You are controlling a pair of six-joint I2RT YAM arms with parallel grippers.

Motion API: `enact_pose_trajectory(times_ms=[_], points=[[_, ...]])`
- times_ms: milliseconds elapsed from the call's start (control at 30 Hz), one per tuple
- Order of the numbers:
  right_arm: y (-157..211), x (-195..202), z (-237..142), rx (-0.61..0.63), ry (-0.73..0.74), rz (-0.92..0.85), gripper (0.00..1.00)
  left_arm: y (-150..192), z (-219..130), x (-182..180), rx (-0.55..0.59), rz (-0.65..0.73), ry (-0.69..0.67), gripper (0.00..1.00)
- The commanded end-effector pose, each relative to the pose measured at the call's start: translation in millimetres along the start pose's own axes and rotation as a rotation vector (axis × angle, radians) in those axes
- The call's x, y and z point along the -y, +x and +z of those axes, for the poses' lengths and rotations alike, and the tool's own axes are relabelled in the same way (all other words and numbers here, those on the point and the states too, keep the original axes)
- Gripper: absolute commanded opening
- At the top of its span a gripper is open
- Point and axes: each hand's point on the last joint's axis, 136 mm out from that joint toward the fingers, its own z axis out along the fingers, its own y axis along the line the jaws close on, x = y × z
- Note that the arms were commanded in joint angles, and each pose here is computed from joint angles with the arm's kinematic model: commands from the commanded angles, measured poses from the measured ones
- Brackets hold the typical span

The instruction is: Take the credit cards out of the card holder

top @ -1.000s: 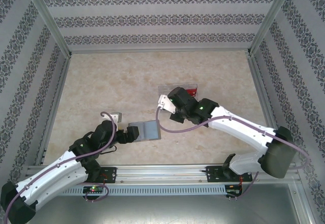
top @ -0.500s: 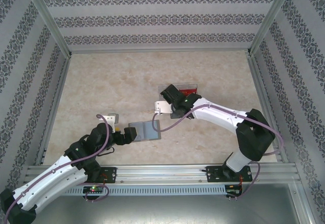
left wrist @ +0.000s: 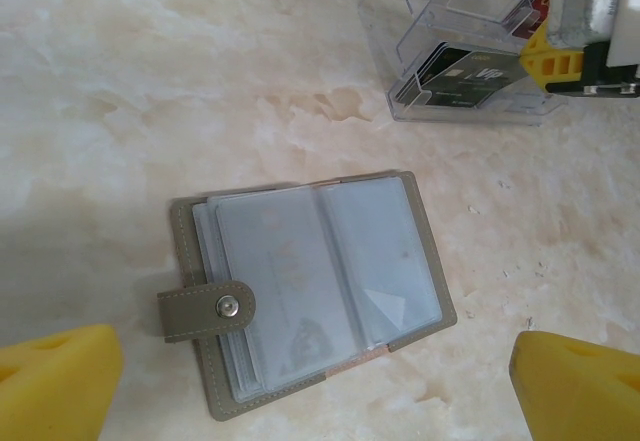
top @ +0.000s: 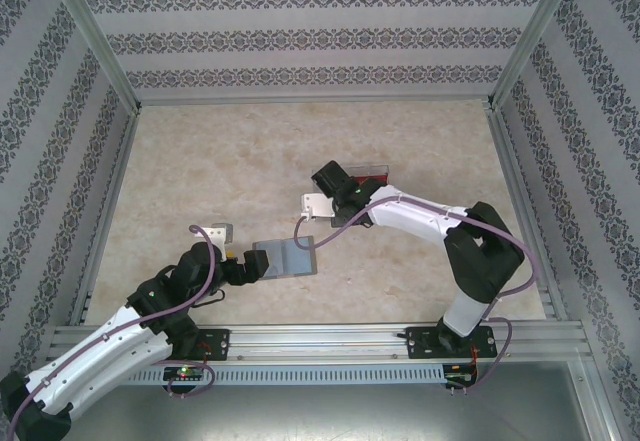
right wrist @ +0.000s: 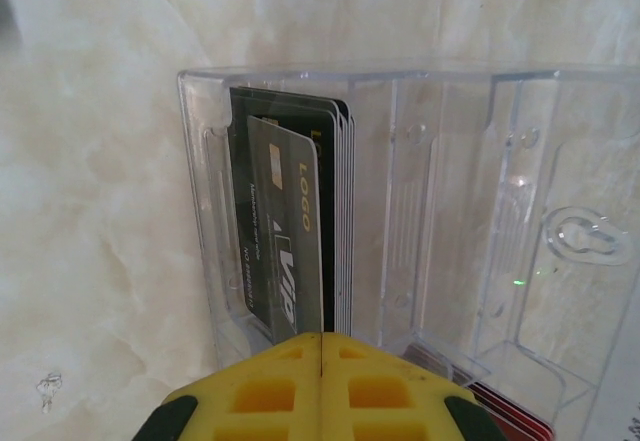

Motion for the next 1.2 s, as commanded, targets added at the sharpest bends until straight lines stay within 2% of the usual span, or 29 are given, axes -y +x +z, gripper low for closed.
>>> enact_pose_trajectory(times_ms=[0, 200, 300, 633, 800, 1000, 1067, 1167], points=[[-4.6, 8.3, 4.7, 0.005, 0.007, 0.023, 0.15, 3.6, 1.2, -10.9, -0.004, 0.014, -0.04, 1.0], [-1.7, 24.0, 15.9, -0.046, 0.067, 0.078, 0.24, 3.9, 1.3, -10.5, -0.005, 0.013, -0.038, 1.0], [0.0, 32.9, 15.9, -0.062, 0.103, 0.1, 0.24, 4.0, 1.3, -10.7, -0.006, 0.014, -0.039, 1.0], [-8.3, 32.4, -36.0, 0.093, 0.152, 0.275, 0.28, 4.0, 1.3, -12.6, -0.004, 0.017, -0.048, 1.0], [-23.8, 13.8, -71.9, 0.253, 0.101, 0.505, 0.28, 5.8, 3.9, -14.5, -0.006, 0.017, -0.055, 1.0], [-41.6, -10.2, -98.8, 0.419, -0.061, 0.927, 0.27, 12.8, 10.3, -11.6, -0.044, -0.023, -0.043, 0.98], [-46.3, -21.8, -99.3, 0.442, -0.135, 1.046, 0.23, 14.5, 12.1, -9.4, -0.058, -0.049, -0.036, 0.94], [-54.2, -43.8, -91.4, 0.448, -0.251, 1.183, 0.19, 17.7, 16.8, -3.9, -0.08, -0.093, -0.013, 0.81]])
